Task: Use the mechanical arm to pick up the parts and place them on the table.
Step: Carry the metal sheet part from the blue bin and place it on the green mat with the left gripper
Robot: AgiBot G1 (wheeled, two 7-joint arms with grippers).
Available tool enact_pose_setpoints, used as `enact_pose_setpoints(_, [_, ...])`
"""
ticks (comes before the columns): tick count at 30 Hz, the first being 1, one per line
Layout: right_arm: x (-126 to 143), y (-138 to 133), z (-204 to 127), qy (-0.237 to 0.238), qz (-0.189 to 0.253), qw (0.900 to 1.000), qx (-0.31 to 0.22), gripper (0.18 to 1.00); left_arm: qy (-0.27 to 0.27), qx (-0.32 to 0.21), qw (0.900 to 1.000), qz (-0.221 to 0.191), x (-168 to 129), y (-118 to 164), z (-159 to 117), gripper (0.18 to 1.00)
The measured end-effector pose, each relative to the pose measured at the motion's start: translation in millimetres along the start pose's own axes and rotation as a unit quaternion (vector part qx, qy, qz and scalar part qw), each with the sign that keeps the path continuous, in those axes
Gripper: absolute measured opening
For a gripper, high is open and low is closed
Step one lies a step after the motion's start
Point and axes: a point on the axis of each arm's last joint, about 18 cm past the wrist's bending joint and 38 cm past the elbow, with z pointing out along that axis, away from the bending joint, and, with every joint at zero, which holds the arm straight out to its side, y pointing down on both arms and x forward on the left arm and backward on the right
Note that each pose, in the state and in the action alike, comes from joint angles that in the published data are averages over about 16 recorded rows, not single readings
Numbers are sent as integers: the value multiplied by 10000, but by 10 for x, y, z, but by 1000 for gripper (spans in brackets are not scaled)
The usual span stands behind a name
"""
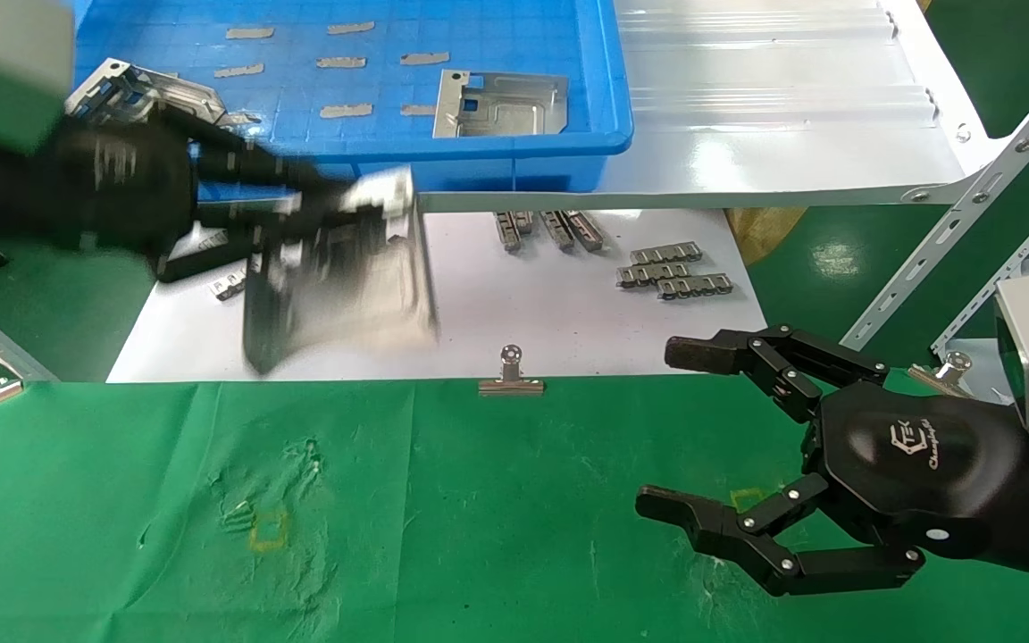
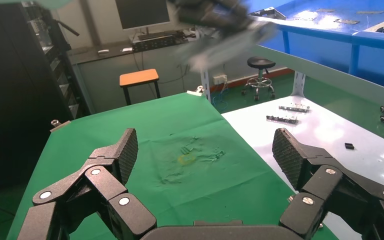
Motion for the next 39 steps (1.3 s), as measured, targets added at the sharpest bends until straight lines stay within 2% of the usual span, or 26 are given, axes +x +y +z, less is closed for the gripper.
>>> enact_pose_setpoints(9, [0,0,0,0,0,10000,0,1001,627,-740,9948,314,582,740,-46,269])
enact_pose_setpoints(15, [0,0,0,0,0,10000,0,1001,860,-1261,9866,573,766,1222,-44,269])
enact_pose_setpoints(20, [0,0,0,0,0,10000,0,1001,939,-1565,9806,711,838,1499,-35,269])
enact_pose_setpoints(29, [0,0,0,0,0,10000,0,1001,903,-1787,9772,702,892,1755,18,273])
enact_pose_setpoints(39, [0,0,0,0,0,10000,0,1001,915,-1700,9790,652,910,1771,52,330])
